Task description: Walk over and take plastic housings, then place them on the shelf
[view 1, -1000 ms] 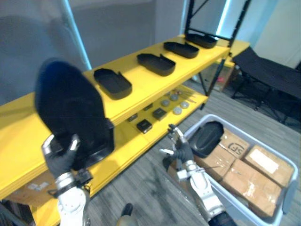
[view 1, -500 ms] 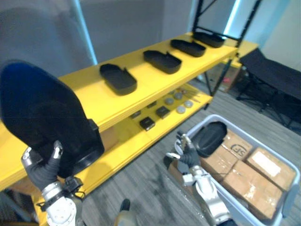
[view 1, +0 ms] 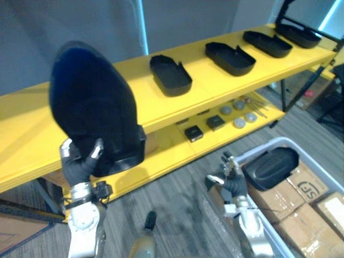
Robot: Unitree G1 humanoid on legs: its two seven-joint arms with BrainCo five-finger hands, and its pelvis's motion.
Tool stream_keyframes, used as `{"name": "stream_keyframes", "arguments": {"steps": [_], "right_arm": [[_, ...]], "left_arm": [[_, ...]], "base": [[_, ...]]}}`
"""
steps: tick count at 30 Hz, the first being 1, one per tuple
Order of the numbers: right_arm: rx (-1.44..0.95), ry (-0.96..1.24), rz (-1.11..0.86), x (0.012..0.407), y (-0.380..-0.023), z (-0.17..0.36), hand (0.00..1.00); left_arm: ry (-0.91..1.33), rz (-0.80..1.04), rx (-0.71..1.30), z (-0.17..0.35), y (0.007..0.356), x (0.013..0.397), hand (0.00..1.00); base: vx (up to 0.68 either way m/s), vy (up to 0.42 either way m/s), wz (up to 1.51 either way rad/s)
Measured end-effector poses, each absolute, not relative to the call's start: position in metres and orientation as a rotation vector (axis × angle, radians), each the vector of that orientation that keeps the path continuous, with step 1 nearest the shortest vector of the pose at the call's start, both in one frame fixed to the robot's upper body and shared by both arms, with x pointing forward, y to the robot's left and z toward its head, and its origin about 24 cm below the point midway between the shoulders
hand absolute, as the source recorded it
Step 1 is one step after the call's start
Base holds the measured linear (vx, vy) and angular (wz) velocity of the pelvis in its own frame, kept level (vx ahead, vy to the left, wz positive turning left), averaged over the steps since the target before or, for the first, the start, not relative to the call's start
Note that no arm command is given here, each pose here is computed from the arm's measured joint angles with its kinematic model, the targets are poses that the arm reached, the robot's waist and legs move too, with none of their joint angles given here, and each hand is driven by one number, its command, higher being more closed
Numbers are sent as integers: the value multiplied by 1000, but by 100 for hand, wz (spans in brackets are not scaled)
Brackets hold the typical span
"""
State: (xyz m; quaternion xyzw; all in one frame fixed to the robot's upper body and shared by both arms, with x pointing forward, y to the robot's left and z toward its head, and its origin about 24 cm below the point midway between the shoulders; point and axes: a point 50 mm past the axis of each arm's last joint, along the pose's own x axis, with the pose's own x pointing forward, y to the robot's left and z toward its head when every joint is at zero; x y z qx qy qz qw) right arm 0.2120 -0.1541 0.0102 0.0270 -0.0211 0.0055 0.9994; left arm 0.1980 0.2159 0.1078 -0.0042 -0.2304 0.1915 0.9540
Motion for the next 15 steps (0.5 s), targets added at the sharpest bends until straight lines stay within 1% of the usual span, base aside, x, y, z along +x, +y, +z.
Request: {"name": "stream_keyframes", "arguments": {"steps": [4,8,13,15], "right_arm": [[-3,-52,58,214,-153,12,0],[-23,5,68,200,-160,1,0],[9,18,79,195,-159,-2,0],[31,-4,67,195,-155,0,0]], "left_arm": [[-388,415,-37,93,215,188,100],[-289,424,-51,75,213,174,100],[-285,458,-39,76,220,166,100],[-331,450,-33,85,222,167,100]], "base": [[-176,-71,-9],[-132,2,9],[-8,82,-12],[108,111,27]]}}
